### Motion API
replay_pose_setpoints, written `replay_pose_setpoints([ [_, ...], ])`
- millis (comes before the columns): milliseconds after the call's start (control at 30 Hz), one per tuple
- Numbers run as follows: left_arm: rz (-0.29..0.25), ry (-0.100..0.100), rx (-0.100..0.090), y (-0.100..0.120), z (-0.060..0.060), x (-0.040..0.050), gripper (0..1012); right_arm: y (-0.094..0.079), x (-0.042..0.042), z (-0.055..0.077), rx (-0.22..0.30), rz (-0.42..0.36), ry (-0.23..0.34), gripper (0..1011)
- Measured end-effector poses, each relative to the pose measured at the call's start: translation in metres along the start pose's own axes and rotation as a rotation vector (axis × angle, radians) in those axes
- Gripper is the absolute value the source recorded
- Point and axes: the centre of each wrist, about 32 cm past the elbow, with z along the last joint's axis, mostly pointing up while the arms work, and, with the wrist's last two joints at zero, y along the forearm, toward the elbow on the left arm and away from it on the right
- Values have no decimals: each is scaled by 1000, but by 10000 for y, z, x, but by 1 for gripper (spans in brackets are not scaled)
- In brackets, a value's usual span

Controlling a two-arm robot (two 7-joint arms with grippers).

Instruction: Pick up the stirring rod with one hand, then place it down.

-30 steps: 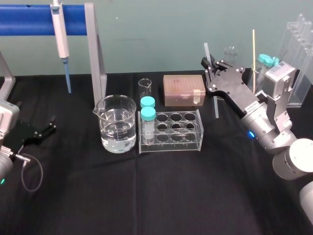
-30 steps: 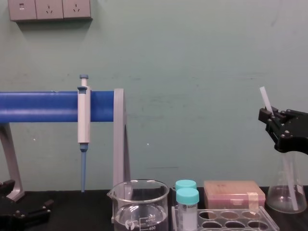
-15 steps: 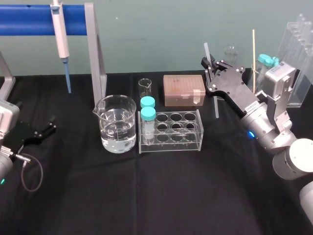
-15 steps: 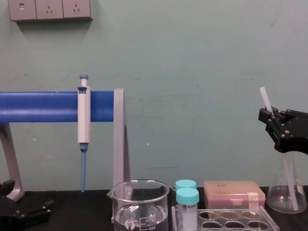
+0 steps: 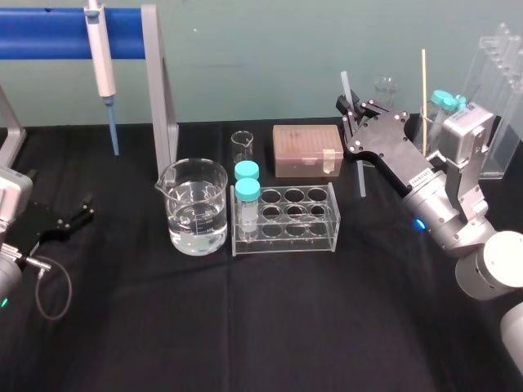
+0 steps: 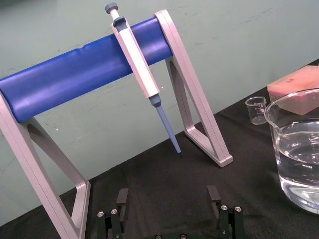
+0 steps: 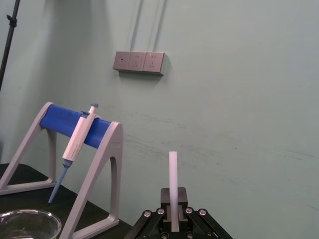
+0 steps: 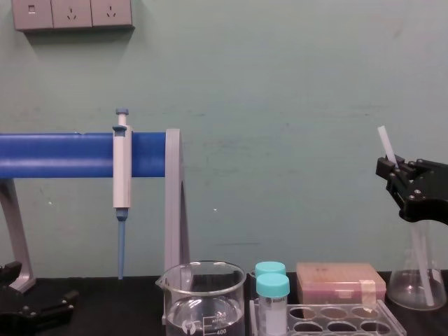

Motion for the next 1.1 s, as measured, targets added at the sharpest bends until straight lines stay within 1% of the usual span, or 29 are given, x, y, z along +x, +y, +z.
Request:
replay_pose_setpoints([
  [1100,0,0,0,0,0,0,1000,3,-5,1,-1,1,-1,68],
])
